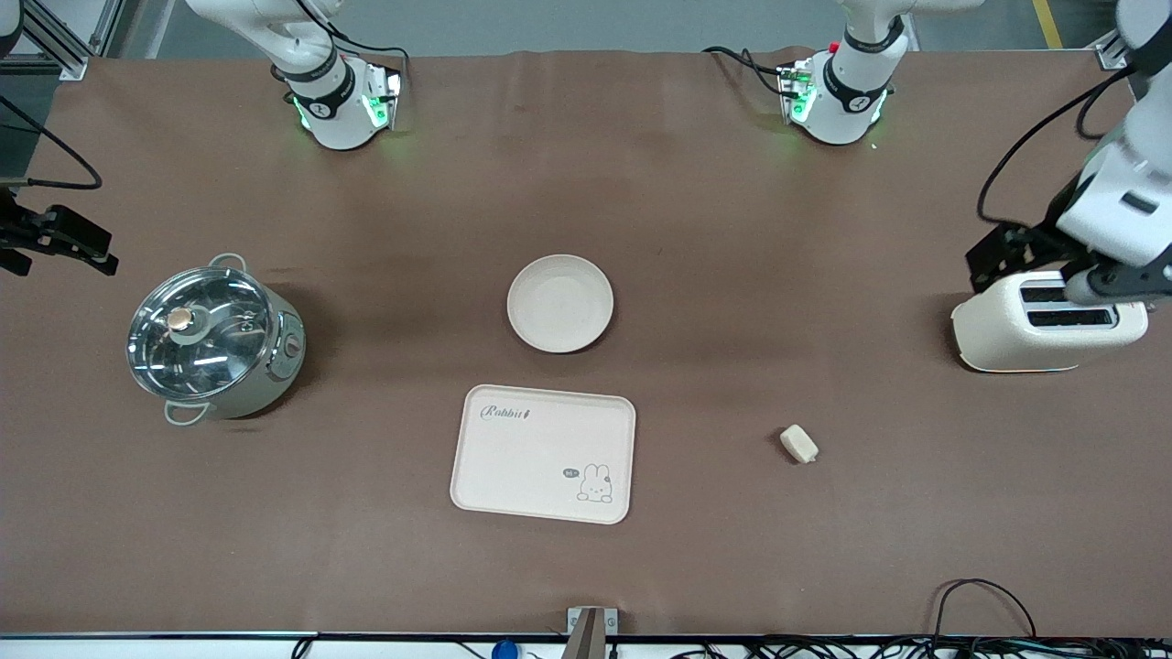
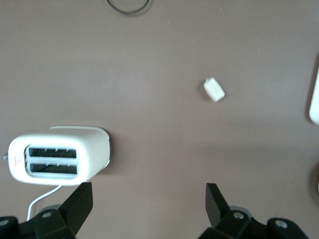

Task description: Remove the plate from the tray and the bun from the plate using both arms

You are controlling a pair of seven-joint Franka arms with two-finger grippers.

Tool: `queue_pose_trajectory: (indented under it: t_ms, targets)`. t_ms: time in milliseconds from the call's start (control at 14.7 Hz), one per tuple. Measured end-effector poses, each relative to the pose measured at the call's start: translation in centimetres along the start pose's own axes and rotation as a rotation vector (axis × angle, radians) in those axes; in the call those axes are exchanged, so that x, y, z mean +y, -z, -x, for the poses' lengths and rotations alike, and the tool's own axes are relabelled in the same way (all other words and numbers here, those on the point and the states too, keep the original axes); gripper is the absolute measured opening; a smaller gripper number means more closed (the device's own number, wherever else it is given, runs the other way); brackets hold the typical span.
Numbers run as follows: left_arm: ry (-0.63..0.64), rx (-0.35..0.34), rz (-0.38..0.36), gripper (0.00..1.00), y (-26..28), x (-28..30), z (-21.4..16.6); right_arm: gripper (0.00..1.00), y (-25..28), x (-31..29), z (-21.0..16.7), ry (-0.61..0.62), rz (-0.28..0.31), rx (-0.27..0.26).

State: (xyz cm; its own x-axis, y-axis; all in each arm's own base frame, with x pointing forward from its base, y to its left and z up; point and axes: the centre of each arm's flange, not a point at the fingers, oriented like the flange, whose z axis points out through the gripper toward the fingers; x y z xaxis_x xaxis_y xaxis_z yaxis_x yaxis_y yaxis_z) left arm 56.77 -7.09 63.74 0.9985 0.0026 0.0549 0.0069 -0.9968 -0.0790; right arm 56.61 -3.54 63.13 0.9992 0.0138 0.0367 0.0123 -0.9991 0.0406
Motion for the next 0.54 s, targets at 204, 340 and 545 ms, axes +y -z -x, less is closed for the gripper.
queue_pose_trajectory:
  t_ms: [204, 340, 545]
  targets:
    - [-0.01, -0.031, 0.021, 1.0, 0.4, 0.0, 3.1, 1.0, 0.0, -0.3, 0.0, 0.005, -0.001, 0.0]
    - [-0.022, -0.043, 0.027, 1.0, 0.5, 0.6, 5.3, 1.0, 0.0, -0.7, 0.0, 0.013, -0.002, 0.0]
    - [-0.034, -0.035, 0.024, 1.0, 1.2, 1.2, 6.5, 1.0, 0.0, -1.6, 0.0, 0.028, -0.003, -0.004]
